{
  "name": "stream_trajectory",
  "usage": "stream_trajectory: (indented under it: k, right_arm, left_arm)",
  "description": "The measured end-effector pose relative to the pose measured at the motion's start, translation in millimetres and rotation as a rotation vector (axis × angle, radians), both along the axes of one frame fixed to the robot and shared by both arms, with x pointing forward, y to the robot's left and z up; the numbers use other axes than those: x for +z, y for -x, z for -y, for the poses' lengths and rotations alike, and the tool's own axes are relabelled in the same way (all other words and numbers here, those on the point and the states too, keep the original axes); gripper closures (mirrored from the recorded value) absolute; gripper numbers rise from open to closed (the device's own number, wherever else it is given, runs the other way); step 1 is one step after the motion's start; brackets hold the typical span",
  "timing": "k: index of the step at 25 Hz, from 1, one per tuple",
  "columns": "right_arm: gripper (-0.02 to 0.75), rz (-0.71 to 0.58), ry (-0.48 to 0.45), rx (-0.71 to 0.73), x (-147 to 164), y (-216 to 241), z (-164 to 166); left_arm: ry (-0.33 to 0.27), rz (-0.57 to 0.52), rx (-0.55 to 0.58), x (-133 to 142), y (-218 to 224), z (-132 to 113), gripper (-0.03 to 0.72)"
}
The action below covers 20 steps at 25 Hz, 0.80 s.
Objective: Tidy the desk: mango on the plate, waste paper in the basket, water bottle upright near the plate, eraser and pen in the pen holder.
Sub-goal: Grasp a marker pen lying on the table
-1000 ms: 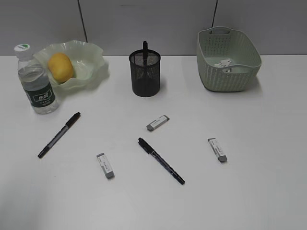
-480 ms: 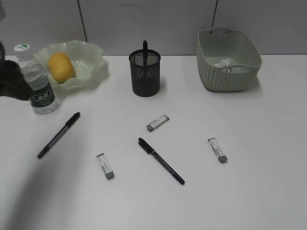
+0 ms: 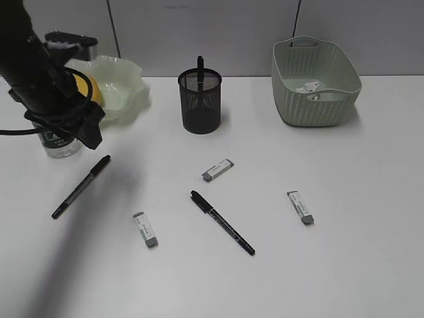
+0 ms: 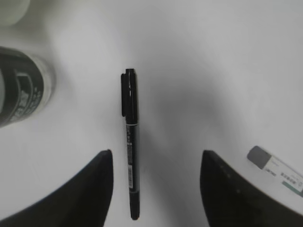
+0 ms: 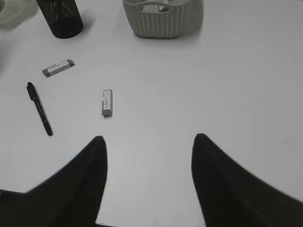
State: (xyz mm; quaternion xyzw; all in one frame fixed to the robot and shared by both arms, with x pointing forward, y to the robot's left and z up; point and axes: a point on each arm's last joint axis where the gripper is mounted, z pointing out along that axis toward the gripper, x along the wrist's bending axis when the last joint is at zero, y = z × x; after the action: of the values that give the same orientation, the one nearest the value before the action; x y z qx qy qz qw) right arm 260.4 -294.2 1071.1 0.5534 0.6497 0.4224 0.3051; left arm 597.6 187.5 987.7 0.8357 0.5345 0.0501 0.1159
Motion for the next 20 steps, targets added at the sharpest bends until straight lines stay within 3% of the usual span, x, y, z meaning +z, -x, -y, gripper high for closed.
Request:
stream_trajectory:
  k: [6,20]
  right_arm:
    - [0.281,0.001,0.000,0.000,0,0,0]
    - [0.281,0.003,0.001,-0.001,0,0,0]
  left_arm:
    - [-0.051,-0.109,-0.015,-37,-28,7,0.242]
    - [-0.112,-0.183,-0.031,-83,-49,10,0.279]
